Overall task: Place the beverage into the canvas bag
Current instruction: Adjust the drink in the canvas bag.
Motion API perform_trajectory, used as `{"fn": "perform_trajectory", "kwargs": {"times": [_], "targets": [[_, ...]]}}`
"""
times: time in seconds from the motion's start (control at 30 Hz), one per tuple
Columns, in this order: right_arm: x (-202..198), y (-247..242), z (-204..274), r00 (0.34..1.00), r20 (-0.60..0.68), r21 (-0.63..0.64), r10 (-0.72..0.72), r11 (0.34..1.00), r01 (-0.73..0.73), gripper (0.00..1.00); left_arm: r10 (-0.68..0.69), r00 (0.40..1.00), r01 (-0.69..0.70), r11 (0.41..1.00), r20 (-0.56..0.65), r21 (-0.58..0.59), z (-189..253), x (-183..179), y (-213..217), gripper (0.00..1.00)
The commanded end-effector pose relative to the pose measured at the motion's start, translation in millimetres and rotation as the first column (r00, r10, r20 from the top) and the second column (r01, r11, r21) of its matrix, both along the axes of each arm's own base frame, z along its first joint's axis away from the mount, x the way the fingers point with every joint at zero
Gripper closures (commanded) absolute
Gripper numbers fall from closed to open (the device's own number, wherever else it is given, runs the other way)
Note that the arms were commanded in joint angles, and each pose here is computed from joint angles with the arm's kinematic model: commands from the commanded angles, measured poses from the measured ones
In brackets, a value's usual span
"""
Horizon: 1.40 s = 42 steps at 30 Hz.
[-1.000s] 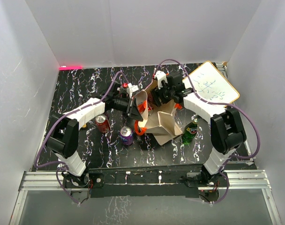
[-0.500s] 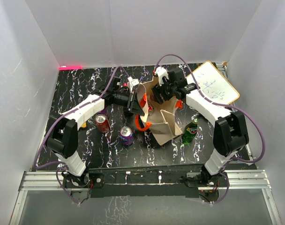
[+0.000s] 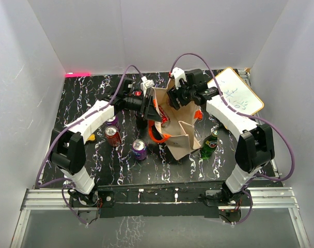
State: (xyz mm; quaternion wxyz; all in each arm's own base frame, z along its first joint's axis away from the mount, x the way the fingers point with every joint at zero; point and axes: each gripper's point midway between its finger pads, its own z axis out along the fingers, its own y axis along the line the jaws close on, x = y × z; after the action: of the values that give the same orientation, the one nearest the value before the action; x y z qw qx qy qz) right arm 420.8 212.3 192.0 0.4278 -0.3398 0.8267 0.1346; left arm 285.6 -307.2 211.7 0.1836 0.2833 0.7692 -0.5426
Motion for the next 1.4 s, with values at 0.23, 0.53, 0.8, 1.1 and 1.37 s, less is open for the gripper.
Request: {"fn": "perform_trajectory", "kwargs": {"times": [0.23,0.53,0.8,1.1,1.37], "targets": [[26.0,16.6,61.4,0.991,0.127,0.134,-0.031,0.991,0.014,0.92,-0.006,0.945,0.005,1.0,0.326,0.005,76.1,6.1,22.7,0.28],[36.2,27.1,15.3,0.997,0.013,0.14,-0.078,0.987,0.075,0.92,0.066,0.923,-0.074,0.997,0.379,0.007,89.7,24.1,42.7,0.24],[41.9,34.8,-22.1,0.985,-0.083,0.127,-0.153,0.978,0.162,0.88,0.09,0.91,-0.108,0.994,0.404,0.021,86.9,28.1,55.1,0.24],[15.1,48.5,-38.1,0.982,-0.178,0.175,-0.068,0.979,0.1,0.91,0.091,0.919,-0.106,0.994,0.385,0.019,82.0,27.9,56.1,0.24],[-26.8,62.5,-22.3,0.964,-0.248,0.266,0.094,0.964,-0.025,0.92,0.104,0.916,-0.128,0.991,0.386,0.038,76.1,34.3,57.5,0.23]]}}
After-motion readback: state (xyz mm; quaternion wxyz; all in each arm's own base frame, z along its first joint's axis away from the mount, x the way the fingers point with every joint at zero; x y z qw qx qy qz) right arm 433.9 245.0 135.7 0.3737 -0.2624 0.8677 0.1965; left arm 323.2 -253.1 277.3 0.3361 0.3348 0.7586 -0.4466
